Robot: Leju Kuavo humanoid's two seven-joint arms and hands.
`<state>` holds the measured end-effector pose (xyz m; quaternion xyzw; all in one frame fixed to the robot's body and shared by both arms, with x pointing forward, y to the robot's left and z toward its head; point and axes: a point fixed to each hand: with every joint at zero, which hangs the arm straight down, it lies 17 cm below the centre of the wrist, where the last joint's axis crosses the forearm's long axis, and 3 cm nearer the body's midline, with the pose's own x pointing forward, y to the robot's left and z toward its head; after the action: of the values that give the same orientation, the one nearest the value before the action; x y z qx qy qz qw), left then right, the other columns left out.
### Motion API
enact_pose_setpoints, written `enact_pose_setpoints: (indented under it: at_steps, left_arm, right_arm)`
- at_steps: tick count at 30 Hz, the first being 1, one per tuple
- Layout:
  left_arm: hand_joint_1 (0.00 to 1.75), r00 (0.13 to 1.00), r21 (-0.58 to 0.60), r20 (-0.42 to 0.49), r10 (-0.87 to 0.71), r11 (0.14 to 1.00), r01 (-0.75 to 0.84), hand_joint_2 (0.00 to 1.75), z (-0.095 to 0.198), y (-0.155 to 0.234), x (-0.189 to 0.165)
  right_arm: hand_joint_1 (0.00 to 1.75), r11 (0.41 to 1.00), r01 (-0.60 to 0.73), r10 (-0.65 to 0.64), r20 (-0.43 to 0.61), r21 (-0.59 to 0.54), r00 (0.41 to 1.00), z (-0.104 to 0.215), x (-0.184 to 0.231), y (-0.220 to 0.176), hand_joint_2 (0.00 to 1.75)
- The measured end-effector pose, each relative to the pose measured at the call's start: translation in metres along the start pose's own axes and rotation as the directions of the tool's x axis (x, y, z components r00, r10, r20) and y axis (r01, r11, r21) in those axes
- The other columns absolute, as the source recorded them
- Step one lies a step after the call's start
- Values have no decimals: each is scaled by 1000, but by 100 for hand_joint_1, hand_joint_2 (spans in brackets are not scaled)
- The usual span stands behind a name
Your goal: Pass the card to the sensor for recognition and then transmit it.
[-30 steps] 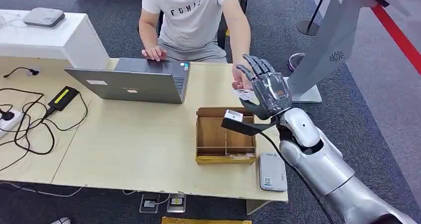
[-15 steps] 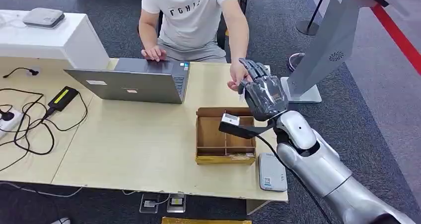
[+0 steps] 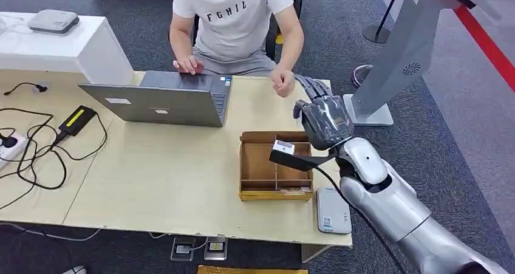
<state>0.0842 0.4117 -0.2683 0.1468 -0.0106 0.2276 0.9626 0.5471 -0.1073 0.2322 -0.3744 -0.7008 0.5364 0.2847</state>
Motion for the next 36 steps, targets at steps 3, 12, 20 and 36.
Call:
enact_pose_setpoints:
  at_steps: [3, 12, 20, 36]
  left_arm:
    - [0, 1000, 7, -3, 0, 1000, 0, 0, 0, 2, 0]
    - [0, 999, 22, -11, 31, 999, -31, 0, -1, 7, -1]
    - [0, 999, 33, -12, 47, 998, -47, 0, -1, 8, -1]
    - [0, 999, 43, -16, 52, 998, -51, 0, -1, 8, -2]
  right_arm:
    - [175, 1000, -4, 4, -24, 16, 1000, 9, -14, 8, 175]
    - [175, 997, 10, -2, -108, 80, 994, 42, -58, 36, 175]
    - [175, 992, 25, -7, -144, 125, 990, 68, -69, 61, 175]
    - [175, 984, 63, -29, -196, 169, 980, 102, -78, 89, 175]
